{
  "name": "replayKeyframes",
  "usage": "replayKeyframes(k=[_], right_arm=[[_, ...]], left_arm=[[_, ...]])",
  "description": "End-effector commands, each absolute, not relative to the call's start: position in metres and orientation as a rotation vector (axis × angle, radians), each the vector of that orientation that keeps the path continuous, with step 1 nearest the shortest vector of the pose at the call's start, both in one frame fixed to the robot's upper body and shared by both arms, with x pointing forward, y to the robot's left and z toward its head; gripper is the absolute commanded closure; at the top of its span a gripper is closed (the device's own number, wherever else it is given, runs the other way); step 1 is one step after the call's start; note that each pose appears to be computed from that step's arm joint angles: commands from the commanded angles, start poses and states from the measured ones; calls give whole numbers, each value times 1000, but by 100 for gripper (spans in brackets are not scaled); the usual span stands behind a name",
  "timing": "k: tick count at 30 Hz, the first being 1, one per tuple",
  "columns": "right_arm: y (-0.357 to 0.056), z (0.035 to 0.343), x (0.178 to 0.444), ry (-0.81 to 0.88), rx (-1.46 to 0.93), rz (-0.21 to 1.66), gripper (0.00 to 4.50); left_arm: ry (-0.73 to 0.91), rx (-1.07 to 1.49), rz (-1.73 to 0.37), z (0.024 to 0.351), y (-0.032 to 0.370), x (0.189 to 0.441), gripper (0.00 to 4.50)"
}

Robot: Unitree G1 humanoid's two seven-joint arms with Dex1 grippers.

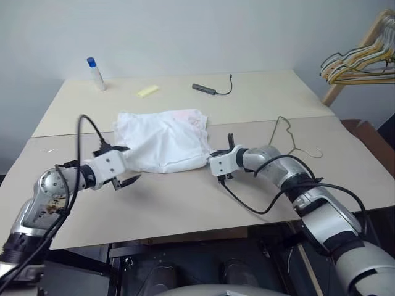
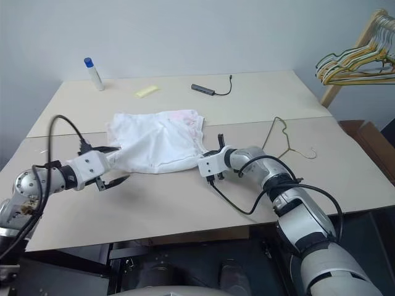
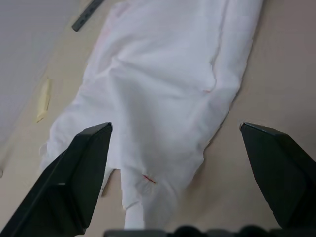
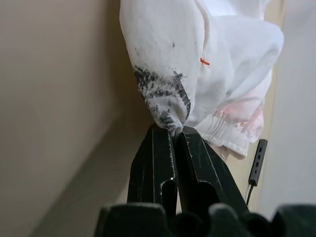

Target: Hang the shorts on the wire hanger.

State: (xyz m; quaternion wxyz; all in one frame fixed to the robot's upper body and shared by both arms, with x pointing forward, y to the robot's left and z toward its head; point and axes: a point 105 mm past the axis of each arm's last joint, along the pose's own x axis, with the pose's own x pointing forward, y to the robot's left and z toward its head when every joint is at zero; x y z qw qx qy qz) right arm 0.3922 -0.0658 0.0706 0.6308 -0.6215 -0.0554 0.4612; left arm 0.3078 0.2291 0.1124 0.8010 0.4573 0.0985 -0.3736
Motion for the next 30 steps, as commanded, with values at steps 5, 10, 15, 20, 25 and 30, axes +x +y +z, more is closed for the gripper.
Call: replayKeyframes(k=[5, 10, 15, 20, 25, 30], right_arm=[[-67, 88, 396, -170, -1414, 1014, 448], [-67, 88, 395, -166, -1410, 1015, 450], [-70, 88, 395, -161, -1412, 1013, 450], [-69, 89, 396, -164, -1409, 1012, 450], [-69, 91, 398, -161, -1399, 988, 450], [-74, 99, 390, -178, -1411, 991, 450]], left_arm=[[263, 1371, -765, 98, 255, 332, 0], [139, 1330, -735, 96, 241, 347, 18], [133, 1385, -725, 92, 245, 346, 156], [123, 1376, -712, 95, 247, 346, 327], [135, 1358, -696, 96, 251, 345, 448], [190, 1116, -758, 96, 236, 324, 448]])
